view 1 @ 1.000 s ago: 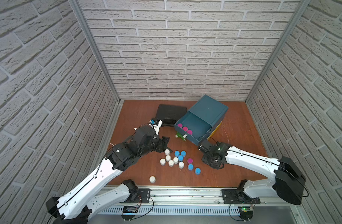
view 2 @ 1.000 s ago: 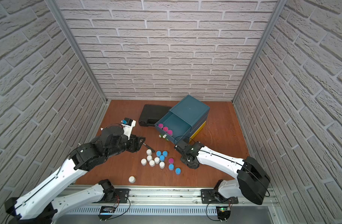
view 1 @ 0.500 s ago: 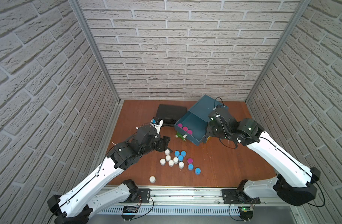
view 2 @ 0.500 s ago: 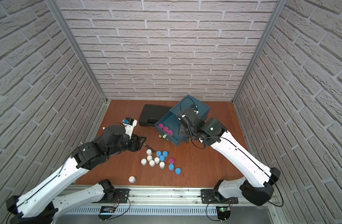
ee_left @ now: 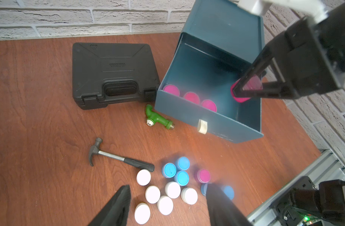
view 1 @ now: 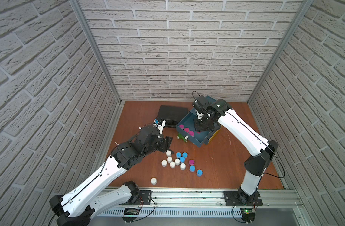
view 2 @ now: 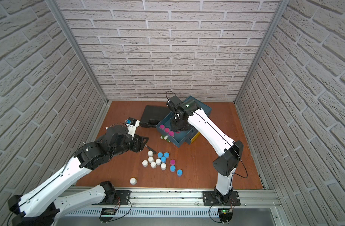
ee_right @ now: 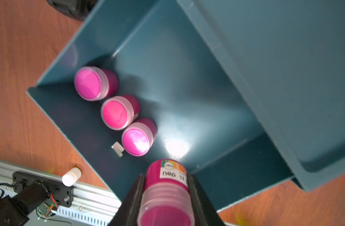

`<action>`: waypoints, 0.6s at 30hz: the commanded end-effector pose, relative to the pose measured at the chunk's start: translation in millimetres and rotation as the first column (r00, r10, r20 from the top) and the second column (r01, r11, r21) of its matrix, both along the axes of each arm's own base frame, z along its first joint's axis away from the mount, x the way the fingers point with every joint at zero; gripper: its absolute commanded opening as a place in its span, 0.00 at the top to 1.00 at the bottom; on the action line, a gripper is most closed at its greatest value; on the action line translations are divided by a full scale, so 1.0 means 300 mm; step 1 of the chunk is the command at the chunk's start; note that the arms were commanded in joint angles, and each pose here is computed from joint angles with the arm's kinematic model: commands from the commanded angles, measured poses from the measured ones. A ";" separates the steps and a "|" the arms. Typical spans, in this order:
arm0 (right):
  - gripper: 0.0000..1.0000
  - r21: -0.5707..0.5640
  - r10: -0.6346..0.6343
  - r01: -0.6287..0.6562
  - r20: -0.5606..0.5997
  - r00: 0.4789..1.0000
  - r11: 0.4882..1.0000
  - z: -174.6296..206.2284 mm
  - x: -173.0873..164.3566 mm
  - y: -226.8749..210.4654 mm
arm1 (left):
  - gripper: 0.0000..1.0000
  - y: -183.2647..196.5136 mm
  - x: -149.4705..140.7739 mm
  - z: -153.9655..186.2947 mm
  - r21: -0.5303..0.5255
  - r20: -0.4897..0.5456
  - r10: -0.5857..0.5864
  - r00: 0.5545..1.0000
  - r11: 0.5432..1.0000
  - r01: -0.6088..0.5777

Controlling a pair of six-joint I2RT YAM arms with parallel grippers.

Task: Put the paint cans in the drawer according to color
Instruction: Place the paint can in the drawer.

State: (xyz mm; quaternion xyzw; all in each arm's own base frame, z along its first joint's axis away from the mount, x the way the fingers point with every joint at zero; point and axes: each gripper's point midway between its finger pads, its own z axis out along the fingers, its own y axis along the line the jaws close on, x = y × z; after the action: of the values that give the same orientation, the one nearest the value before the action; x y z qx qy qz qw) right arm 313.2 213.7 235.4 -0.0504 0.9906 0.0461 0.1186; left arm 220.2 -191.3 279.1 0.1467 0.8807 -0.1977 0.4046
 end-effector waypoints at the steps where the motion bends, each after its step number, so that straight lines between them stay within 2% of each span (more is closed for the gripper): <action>1: 0.98 -0.001 0.045 -0.046 -0.050 0.998 0.999 0.001 -0.036 -0.002 | 0.34 -0.010 0.017 0.068 -0.037 0.064 0.004 0.998 0.999 -0.002; 11: 0.98 0.011 0.094 -0.093 -0.099 0.991 0.996 -0.066 -0.021 0.041 | 0.34 -0.018 0.023 0.066 -0.037 0.062 0.001 0.998 0.999 0.001; 18: 0.98 0.013 0.077 -0.076 -0.113 0.991 0.997 -0.093 -0.004 0.056 | 0.34 -0.014 0.020 0.069 -0.035 0.064 0.001 0.998 0.999 0.002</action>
State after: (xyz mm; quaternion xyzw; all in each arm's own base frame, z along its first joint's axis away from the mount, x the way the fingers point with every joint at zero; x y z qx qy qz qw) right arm 308.2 226.5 200.8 -0.0840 0.9942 0.0453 0.0494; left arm 221.6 -191.1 280.0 0.1463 0.8800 -0.1952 0.4075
